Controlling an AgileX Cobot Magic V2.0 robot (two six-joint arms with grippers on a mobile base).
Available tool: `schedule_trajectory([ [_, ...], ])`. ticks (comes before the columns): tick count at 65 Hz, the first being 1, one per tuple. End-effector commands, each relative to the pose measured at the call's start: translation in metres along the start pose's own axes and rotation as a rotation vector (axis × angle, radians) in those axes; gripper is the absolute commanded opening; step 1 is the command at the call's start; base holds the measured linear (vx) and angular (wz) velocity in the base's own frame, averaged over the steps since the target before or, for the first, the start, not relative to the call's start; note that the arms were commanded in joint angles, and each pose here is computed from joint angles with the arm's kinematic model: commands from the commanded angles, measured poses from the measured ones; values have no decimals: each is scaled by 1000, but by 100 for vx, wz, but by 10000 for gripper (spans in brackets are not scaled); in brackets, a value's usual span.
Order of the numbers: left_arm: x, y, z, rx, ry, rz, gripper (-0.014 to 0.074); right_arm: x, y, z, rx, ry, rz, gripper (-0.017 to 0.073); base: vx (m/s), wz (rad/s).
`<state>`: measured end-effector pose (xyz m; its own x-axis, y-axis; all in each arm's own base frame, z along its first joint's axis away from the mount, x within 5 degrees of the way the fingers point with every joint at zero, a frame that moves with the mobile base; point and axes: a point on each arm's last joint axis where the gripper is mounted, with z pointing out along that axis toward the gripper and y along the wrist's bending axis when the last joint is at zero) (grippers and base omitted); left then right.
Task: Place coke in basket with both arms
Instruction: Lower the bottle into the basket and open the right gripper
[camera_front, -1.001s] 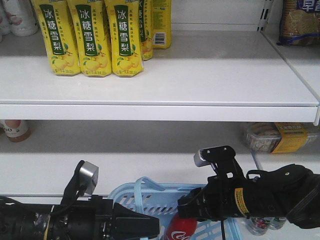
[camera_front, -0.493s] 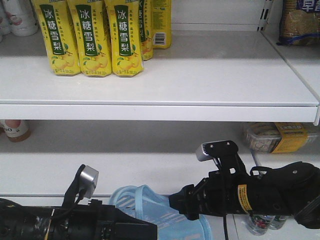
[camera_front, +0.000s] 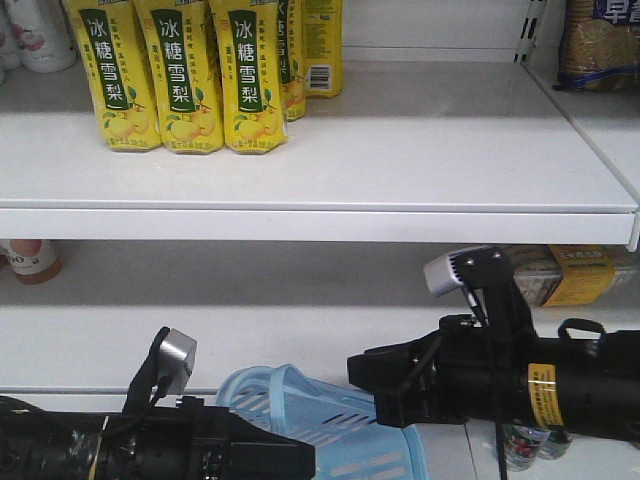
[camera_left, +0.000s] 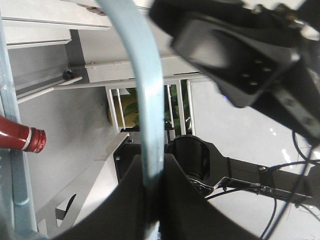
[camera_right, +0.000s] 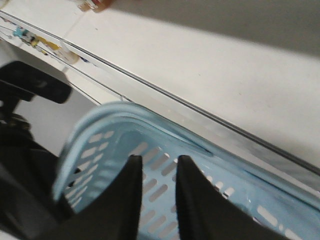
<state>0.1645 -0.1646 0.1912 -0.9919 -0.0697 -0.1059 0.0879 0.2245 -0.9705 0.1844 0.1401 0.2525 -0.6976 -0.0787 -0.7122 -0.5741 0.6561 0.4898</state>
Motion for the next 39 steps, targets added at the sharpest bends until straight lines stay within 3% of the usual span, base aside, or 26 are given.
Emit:
schedule_trajectory([
  [1, 3, -39, -5, 321, 54, 34, -7, -12, 20, -23, -53, -87, -88, -15, 0, 0],
  [23, 3, -39, -5, 321, 54, 34, -7, -12, 62, -105, -72, -413, -340, -4, 0, 0],
  [30, 3, -39, -5, 321, 54, 34, -7, 8, 54, -118, 11, -494, -357, -4, 0, 0],
  [39, 3, -39, -5, 321, 54, 34, -7, 40, 32, -125, 154, -577, -317, -4, 0, 0],
])
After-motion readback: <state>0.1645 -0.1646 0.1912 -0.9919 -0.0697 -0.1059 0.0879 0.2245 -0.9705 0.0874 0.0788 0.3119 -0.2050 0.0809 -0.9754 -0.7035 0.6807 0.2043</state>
